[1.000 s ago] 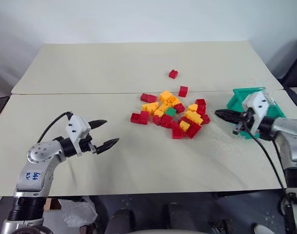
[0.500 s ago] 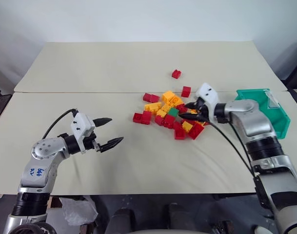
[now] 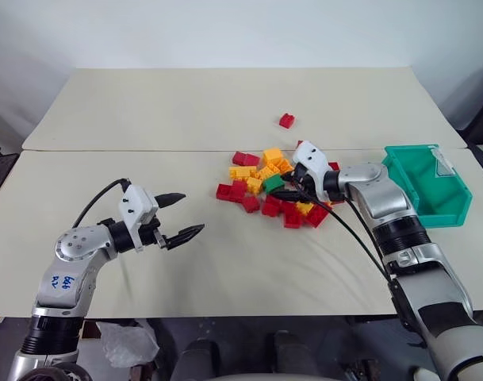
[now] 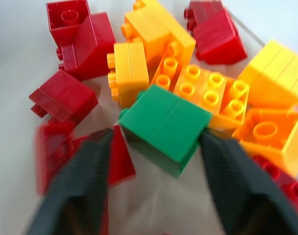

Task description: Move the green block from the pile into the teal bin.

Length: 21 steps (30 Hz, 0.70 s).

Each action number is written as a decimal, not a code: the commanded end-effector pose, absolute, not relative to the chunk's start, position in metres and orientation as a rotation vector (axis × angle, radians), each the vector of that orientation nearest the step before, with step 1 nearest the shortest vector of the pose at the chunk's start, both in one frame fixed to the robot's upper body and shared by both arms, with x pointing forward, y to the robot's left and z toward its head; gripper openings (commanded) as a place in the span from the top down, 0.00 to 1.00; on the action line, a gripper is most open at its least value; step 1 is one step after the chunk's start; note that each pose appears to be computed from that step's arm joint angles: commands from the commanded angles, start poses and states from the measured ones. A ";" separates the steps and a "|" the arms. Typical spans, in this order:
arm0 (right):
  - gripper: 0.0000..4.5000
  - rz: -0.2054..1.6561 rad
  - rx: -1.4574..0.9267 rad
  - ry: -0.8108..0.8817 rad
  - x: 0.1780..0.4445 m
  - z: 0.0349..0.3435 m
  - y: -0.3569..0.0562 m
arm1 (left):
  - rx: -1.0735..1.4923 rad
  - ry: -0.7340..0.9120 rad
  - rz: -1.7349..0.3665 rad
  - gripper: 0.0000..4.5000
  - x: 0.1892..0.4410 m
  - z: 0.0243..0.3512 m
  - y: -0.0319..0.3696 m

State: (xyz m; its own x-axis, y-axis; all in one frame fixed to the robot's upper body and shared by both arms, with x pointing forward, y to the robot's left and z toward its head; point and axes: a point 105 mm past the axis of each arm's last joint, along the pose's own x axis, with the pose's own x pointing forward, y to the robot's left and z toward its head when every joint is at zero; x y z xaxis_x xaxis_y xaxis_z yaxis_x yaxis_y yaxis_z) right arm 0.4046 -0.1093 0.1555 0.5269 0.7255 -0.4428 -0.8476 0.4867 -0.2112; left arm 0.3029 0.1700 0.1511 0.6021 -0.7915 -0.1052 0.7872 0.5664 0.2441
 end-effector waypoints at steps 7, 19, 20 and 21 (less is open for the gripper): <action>0.00 0.902 -0.351 0.291 0.407 0.172 -0.099 | 0.288 -0.067 -0.929 0.00 0.300 0.163 0.167; 0.00 0.727 -0.335 0.264 0.412 0.160 -0.099 | 0.280 -0.071 -0.938 0.00 0.300 0.163 0.162; 0.04 0.719 -0.338 0.265 0.412 0.160 -0.101 | 0.281 -0.072 -0.938 0.00 0.301 0.163 0.163; 0.09 0.709 -0.338 0.261 0.412 0.160 -0.103 | 0.281 -0.073 -0.938 0.00 0.301 0.163 0.163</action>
State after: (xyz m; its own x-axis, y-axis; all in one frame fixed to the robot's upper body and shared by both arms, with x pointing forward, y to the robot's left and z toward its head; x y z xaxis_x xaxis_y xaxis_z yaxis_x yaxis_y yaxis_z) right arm 0.4111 -0.0975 0.1481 0.7011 0.6030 -0.3807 -0.6960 0.6947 -0.1816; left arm 0.3034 0.1677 0.1515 0.6055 -0.7903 -0.0938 0.7845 0.5730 0.2372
